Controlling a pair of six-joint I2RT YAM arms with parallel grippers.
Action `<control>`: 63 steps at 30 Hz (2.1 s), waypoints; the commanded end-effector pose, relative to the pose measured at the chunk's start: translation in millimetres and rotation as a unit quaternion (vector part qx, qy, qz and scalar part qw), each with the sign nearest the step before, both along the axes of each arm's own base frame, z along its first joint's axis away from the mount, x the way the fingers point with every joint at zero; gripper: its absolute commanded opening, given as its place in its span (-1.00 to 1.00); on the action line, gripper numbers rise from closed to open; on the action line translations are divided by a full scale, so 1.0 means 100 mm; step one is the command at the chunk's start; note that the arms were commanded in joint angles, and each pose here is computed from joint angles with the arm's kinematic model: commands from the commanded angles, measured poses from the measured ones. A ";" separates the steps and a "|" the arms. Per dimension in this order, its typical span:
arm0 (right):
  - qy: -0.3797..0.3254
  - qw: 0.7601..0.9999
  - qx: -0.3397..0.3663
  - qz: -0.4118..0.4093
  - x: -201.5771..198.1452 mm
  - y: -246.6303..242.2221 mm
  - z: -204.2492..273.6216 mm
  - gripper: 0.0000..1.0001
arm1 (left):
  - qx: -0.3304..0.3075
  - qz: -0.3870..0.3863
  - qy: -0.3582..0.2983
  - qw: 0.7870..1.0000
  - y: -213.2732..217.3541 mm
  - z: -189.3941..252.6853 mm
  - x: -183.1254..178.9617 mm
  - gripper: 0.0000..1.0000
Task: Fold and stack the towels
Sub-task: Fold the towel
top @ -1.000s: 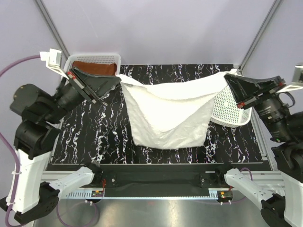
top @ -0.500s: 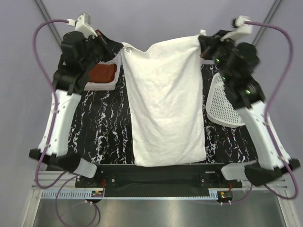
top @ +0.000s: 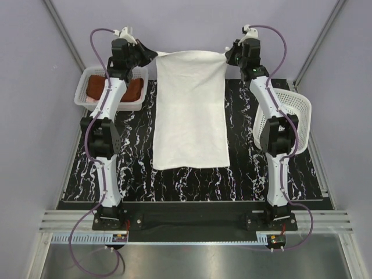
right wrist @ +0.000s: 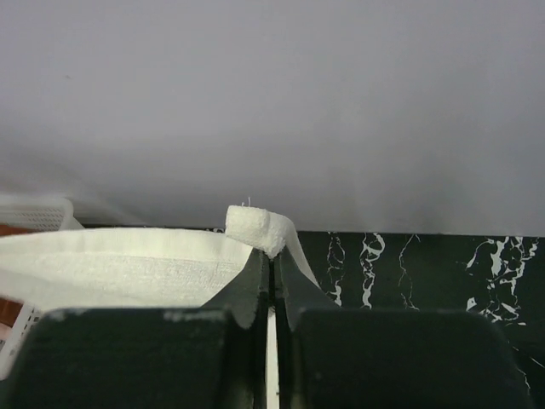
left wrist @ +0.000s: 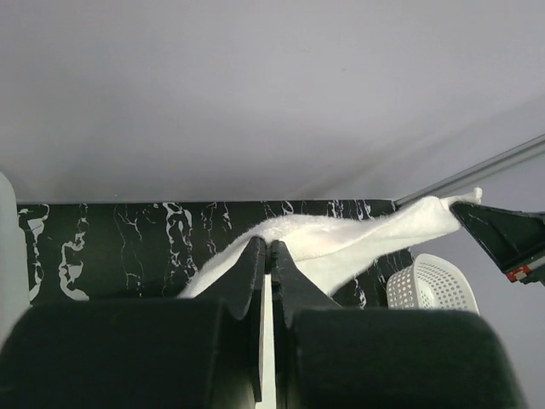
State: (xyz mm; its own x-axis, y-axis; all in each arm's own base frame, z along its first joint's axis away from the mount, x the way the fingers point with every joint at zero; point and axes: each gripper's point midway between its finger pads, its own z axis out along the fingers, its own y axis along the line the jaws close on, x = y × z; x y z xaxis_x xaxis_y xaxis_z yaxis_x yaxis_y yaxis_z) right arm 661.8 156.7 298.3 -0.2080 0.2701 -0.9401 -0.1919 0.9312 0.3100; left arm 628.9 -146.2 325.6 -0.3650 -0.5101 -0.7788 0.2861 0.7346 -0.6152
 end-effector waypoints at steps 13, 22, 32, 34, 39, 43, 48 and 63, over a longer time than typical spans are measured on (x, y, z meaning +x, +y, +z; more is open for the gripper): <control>0.011 0.997 0.065 0.047 -0.28 0.05 -0.25 -1.00 | 0.010 -0.099 -0.019 0.995 -0.22 -0.41 -0.38 -1.00; 0.142 0.983 0.098 0.060 -0.98 0.07 -1.18 -1.00 | 0.063 -0.097 0.137 0.984 -0.06 -1.54 -1.01 -1.00; 0.220 0.965 0.110 0.093 -1.65 0.13 -1.59 -1.00 | 0.114 -0.076 0.236 0.962 0.14 -1.91 -1.57 -1.00; 0.248 0.959 0.103 0.087 -1.82 0.09 -1.77 -0.96 | 0.124 -0.071 0.253 0.957 0.19 -2.01 -1.73 -1.00; 0.313 0.942 0.085 0.088 -2.23 0.03 -2.13 -0.51 | 0.122 -0.052 0.328 0.935 0.25 -2.40 -2.05 -1.00; 0.336 0.936 0.085 0.054 -2.35 -0.07 -1.95 -0.13 | 0.127 -0.040 0.375 0.917 0.30 -2.65 -2.32 -1.00; 0.378 0.921 0.093 0.002 -2.31 -0.15 -1.87 0.09 | 0.134 -0.001 0.408 0.903 0.42 -2.72 -2.46 -1.00; 0.510 0.854 0.089 -0.048 -2.60 0.01 -2.47 0.12 | 0.105 0.006 0.461 0.881 0.34 -2.99 -2.89 -1.00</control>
State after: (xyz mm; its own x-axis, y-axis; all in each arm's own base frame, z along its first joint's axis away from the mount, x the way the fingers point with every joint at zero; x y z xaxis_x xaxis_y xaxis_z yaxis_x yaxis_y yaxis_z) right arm 418.3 148.7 45.2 -0.8710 0.4224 -0.2511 0.3016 0.8629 0.4055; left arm 341.4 -104.4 19.5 -0.8940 -0.3881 -0.2238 -0.2788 0.8730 -0.4001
